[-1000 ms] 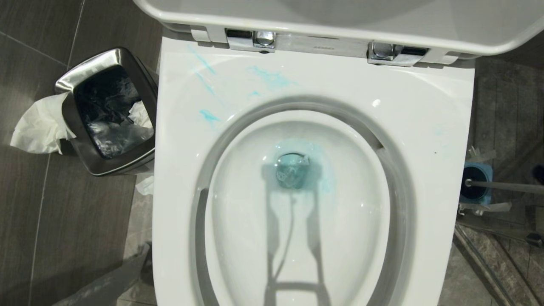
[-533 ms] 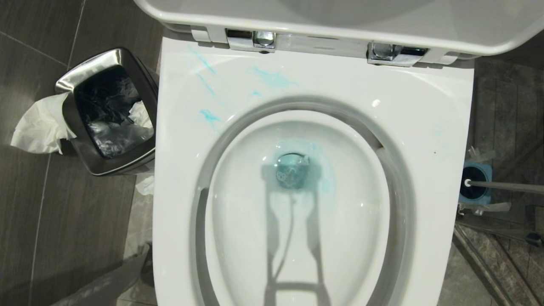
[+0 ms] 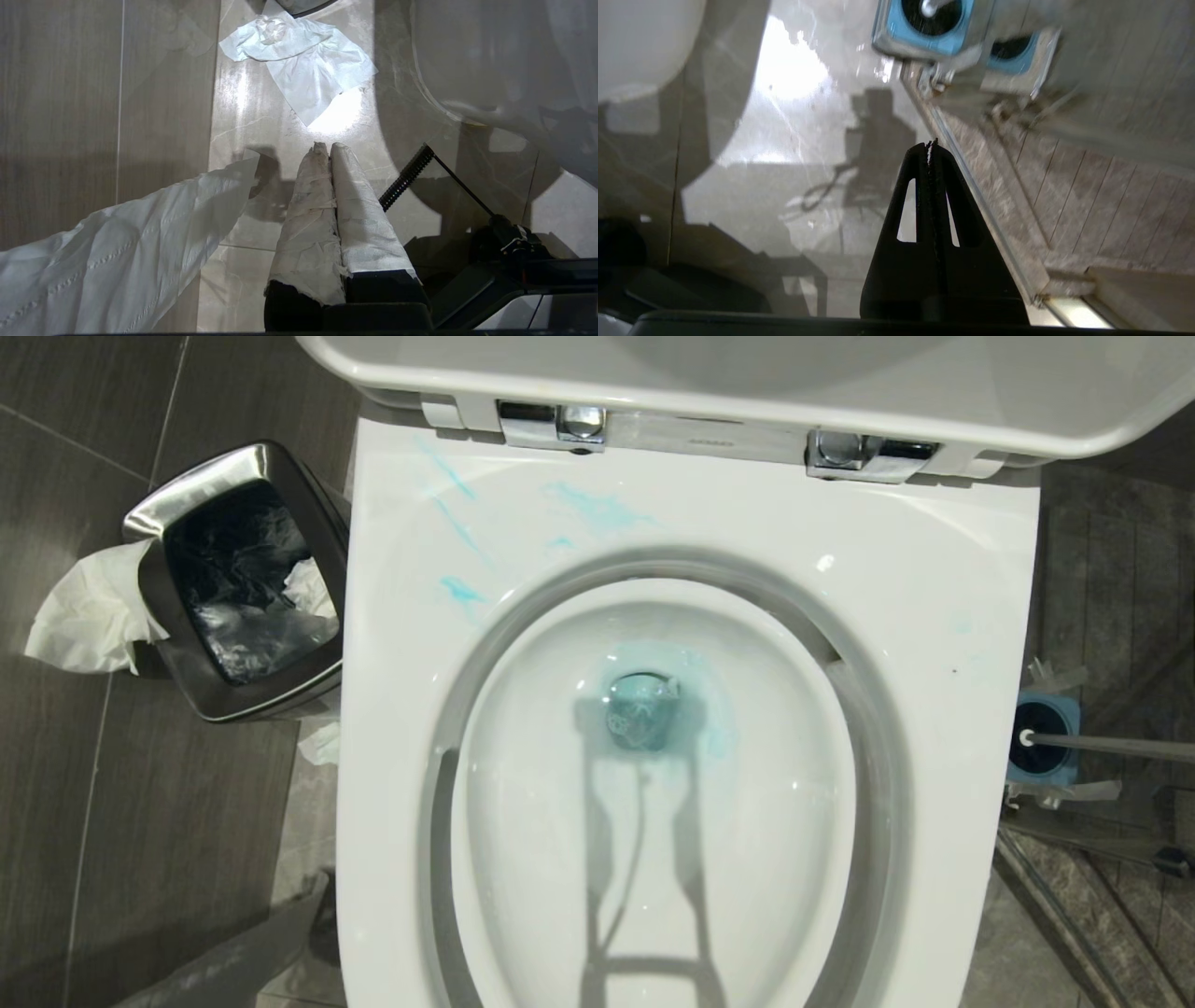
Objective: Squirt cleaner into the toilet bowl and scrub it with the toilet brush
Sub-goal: Scrub the toilet bowl
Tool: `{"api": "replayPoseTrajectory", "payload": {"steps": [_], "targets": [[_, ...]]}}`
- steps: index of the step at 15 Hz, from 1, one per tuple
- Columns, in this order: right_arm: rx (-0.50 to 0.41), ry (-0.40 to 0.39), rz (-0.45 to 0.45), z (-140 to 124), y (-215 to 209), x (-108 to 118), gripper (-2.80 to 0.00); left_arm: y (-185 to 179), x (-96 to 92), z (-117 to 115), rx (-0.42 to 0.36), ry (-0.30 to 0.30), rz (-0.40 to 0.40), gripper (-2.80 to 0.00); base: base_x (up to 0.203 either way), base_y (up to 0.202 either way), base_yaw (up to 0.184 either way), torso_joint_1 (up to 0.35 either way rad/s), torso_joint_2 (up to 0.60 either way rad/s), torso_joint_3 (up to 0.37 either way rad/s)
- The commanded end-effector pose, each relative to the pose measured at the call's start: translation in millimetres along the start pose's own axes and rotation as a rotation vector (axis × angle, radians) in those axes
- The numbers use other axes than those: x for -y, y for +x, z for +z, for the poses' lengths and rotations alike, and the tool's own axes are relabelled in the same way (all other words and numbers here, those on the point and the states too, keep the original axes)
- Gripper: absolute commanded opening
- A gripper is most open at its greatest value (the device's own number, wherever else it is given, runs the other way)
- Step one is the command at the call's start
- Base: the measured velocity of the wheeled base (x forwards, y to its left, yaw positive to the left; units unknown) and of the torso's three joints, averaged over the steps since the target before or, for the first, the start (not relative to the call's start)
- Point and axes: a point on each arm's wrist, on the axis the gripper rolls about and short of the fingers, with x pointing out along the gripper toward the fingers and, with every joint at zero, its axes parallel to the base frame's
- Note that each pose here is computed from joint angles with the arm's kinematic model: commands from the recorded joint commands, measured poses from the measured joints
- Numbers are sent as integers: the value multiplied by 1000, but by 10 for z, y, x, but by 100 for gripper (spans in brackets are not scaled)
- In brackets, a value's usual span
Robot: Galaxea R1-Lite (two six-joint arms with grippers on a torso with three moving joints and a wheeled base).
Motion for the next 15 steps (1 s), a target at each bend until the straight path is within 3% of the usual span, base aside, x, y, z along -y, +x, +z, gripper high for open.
{"api": "replayPoseTrajectory", "payload": {"steps": [1,4,7,12,15], "targets": [[-20,2,3,-213,68,-36,-280,2,0,-4,-3,1,0,-280,0,0,0,0,0,0],[-6,3,-1,-417,146,-69,-280,2,0,-4,-3,0,1,-280,0,0,0,0,0,0],[-13,6,2,-443,151,-74,-280,2,0,-4,-3,1,0,-280,0,0,0,0,0,0],[14,3,0,-168,163,-25,-280,2,0,-4,-3,0,2,-280,0,0,0,0,0,0],[-55,7,10,159,315,39,-280,2,0,-4,-3,0,2,-280,0,0,0,0,0,0]]}}
